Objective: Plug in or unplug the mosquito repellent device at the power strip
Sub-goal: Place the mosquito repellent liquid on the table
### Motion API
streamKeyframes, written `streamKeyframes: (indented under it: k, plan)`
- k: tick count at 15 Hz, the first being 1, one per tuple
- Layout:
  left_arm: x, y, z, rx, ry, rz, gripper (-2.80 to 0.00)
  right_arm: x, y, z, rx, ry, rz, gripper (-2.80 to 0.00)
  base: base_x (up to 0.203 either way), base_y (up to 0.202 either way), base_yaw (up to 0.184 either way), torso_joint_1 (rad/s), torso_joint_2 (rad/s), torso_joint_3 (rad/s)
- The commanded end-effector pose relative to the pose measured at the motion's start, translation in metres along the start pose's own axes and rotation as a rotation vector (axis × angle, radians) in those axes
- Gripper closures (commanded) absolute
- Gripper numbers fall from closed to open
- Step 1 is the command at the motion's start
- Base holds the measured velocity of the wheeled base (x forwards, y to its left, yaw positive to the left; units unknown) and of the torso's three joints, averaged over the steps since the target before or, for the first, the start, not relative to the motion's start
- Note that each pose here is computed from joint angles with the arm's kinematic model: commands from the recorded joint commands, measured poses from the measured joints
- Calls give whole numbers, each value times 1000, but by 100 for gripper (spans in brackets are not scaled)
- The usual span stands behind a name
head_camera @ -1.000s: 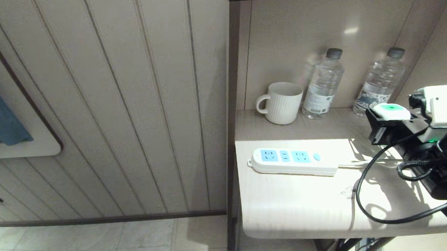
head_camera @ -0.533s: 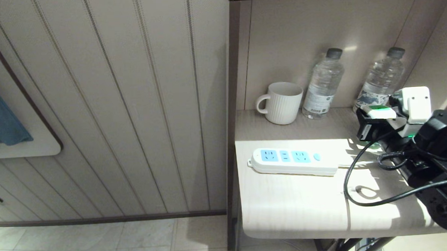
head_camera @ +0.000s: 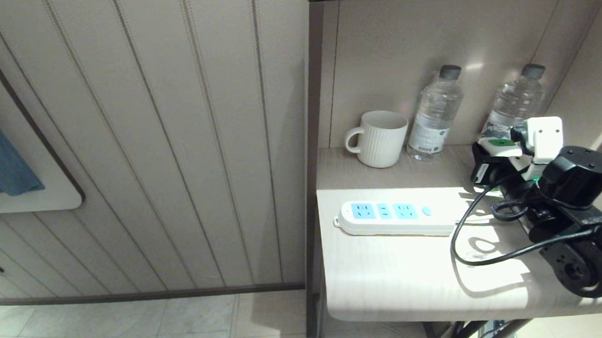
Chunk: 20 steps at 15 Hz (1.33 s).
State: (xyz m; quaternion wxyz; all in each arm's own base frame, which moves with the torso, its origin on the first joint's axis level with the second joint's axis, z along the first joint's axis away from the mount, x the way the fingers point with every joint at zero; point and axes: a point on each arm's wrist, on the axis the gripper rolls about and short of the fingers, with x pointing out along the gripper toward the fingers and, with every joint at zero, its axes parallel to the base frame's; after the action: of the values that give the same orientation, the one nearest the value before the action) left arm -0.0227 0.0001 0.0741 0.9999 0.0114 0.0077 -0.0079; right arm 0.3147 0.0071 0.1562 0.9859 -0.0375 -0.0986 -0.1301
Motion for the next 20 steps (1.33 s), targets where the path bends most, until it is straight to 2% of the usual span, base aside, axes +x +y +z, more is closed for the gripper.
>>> streamKeyframes:
  k: [1, 5, 8, 11, 12, 20]
  plan:
    - [0, 0, 0, 0, 1, 0, 0, 3, 1, -2, 7, -27, -7, 0, 0, 0, 0, 0, 0, 0]
    - [0, 0, 0, 0, 1, -1, 0, 3, -3, 1, 7, -34, -18, 0, 0, 0, 0, 0, 0, 0]
    - [0, 0, 0, 0, 1, 0, 0, -3, -7, 13, 15, -64, -26, 0, 0, 0, 0, 0, 0, 0]
    - [0, 0, 0, 0, 1, -1, 0, -4, -7, 11, 13, -56, -24, 0, 0, 0, 0, 0, 0, 0]
    - [0, 0, 0, 0, 1, 0, 0, -5, -8, 11, 12, -54, -25, -280, 0, 0, 0, 0, 0, 0]
    - [0, 0, 0, 0, 1, 0, 0, -15, -11, 19, 16, -63, -23, -280, 0, 0, 0, 0, 0, 0]
